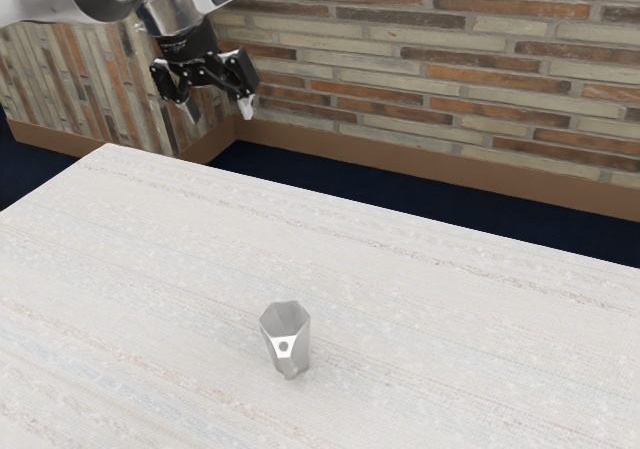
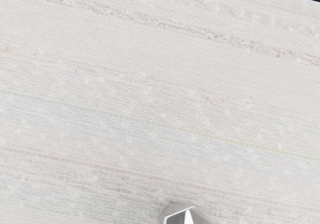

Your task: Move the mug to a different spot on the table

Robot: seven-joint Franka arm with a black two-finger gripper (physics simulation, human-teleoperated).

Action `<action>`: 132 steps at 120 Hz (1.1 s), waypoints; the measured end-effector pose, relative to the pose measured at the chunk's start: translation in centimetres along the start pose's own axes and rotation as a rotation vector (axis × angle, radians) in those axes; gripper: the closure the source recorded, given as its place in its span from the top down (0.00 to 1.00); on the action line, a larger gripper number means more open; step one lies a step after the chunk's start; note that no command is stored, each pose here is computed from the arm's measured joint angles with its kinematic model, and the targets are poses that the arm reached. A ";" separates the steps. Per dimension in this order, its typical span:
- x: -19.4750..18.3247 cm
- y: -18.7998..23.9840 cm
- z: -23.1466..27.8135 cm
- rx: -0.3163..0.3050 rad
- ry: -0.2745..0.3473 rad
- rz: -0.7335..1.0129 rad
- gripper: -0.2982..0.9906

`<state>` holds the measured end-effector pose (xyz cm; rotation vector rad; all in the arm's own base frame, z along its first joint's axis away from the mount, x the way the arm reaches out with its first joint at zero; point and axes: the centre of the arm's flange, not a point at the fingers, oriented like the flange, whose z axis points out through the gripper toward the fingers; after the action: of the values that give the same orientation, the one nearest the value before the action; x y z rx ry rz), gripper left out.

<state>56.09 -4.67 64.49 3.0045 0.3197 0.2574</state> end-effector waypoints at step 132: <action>-16.7 5.2 28.8 -0.038 -0.370 -0.161 0.75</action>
<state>46.23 -15.91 34.36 2.8860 0.5045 -0.2996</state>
